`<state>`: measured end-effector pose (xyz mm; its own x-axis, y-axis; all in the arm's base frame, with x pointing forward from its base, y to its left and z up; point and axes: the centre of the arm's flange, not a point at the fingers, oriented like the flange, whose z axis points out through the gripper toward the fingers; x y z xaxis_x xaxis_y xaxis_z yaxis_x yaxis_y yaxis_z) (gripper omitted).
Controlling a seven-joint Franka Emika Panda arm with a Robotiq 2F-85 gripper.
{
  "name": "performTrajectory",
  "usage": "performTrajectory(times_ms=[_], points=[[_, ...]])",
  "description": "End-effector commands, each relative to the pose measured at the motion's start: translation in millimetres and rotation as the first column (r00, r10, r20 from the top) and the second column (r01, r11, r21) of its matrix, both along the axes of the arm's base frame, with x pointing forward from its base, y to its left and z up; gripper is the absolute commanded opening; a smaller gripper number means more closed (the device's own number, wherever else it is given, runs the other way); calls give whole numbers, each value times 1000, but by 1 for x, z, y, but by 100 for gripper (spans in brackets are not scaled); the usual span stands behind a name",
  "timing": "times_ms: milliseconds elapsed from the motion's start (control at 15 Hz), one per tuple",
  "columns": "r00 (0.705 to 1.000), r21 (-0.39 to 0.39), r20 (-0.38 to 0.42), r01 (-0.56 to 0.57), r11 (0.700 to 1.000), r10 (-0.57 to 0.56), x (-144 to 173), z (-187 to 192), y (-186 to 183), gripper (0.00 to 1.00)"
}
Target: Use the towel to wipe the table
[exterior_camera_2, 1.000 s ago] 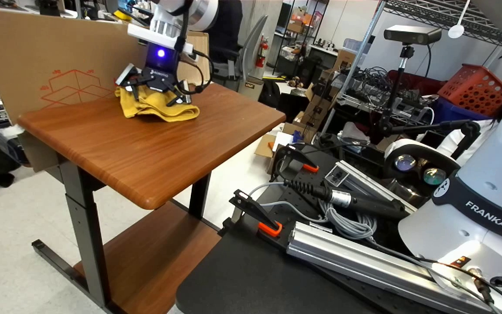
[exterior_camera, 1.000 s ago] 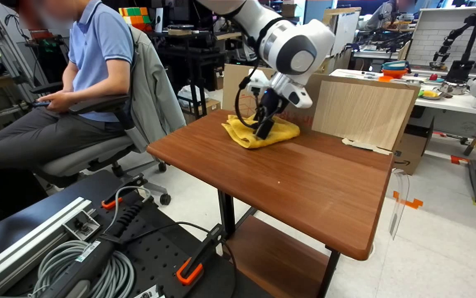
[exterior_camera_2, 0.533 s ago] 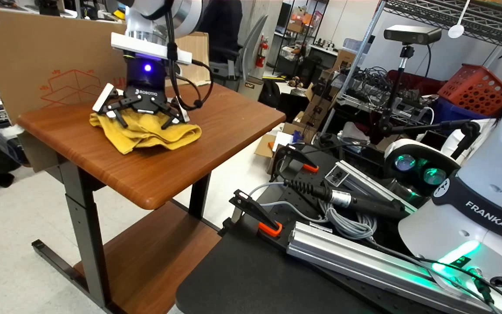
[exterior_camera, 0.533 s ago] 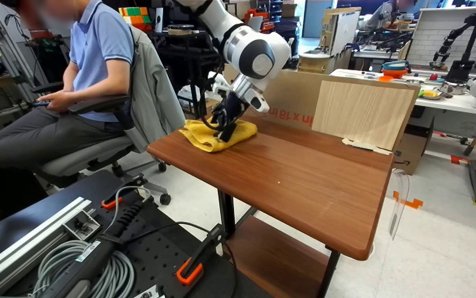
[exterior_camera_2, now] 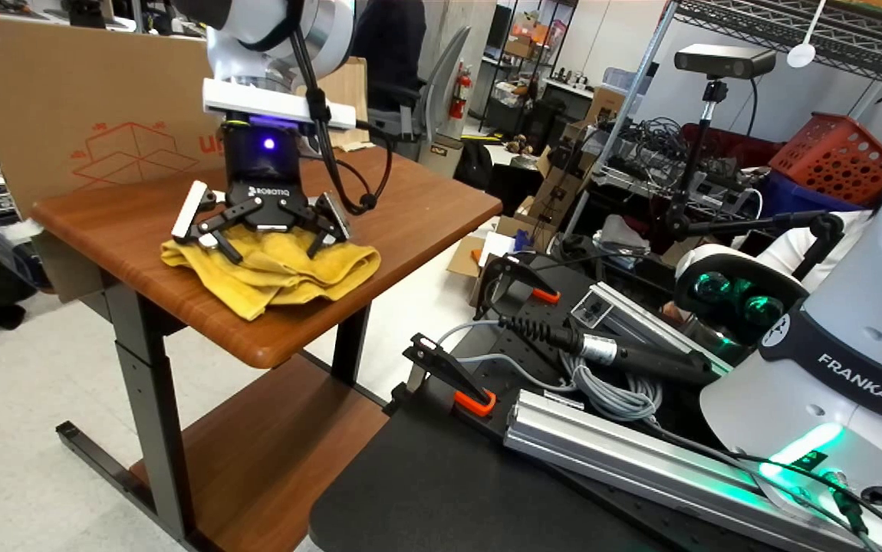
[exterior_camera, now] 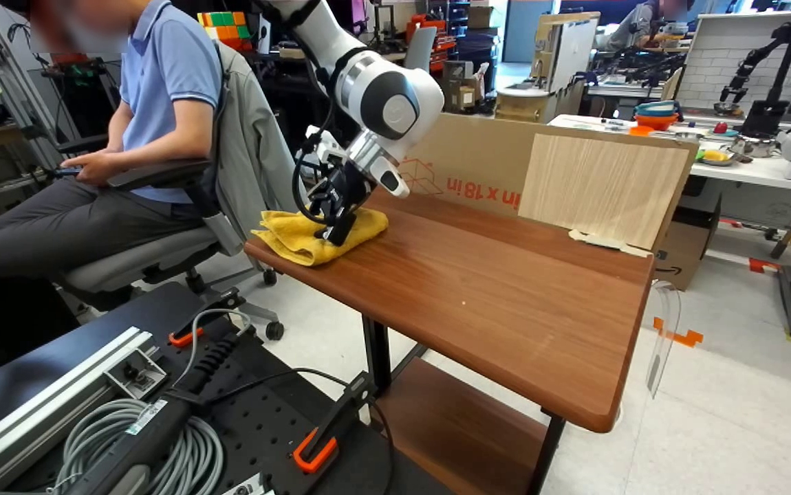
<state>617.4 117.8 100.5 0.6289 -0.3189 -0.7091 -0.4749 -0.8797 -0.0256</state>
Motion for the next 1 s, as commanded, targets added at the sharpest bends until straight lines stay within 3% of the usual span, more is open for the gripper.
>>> performTrajectory(times_ms=[0,200,400,667,933], points=[[992,-58,123,27,998,-20,33,1,-28,100],[974,-77,208,112,991,-94,77,12,-51,100],[960,-71,231,176,982,-155,104,24,-56,100],[963,-76,197,202,976,-184,104,35,-80,100],[968,-88,129,225,970,-213,74,43,-161,100]])
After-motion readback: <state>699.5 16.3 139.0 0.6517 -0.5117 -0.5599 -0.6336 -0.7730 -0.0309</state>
